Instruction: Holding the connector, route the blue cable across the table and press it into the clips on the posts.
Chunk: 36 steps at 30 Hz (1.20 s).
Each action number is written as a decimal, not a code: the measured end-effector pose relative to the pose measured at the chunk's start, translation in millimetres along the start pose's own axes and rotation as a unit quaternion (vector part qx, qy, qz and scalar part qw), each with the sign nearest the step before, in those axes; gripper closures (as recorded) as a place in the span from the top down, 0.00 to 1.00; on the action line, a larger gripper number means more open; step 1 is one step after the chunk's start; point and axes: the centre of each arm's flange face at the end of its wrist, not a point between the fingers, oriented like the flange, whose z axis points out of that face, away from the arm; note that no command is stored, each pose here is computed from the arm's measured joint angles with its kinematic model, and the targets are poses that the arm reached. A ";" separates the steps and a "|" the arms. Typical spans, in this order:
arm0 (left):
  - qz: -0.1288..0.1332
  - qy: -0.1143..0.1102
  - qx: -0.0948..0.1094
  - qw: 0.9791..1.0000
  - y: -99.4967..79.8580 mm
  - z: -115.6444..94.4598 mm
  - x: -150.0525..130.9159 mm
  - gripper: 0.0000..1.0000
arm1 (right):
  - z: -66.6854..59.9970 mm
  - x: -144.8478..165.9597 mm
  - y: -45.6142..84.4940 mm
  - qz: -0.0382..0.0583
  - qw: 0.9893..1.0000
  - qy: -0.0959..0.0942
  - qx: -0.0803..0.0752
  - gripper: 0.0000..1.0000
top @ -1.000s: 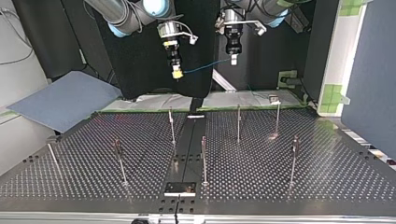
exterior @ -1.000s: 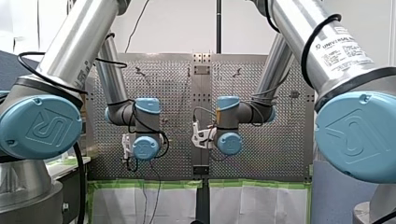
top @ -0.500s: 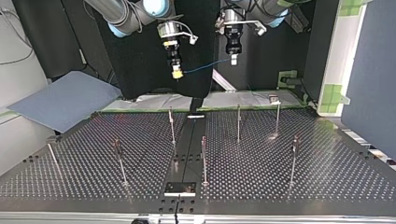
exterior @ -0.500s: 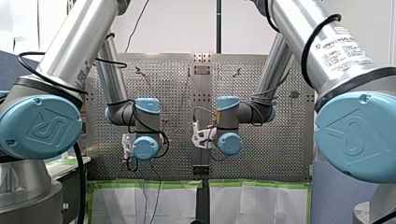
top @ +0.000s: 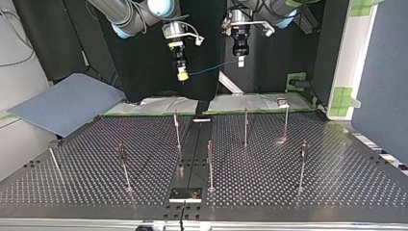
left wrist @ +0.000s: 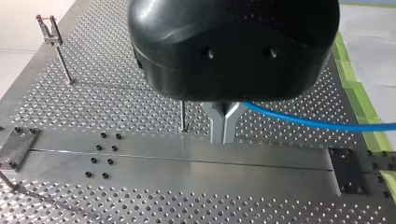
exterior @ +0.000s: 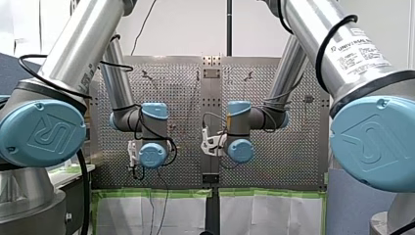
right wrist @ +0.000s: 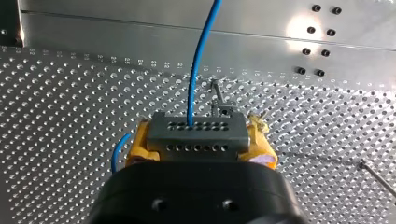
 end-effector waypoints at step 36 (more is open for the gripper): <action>0.057 0.041 -0.034 0.997 44.9 -25.6 -12.8 0.00 | -16.9 -48.0 -2.0 -0.019 0.998 -0.067 0.006 0.00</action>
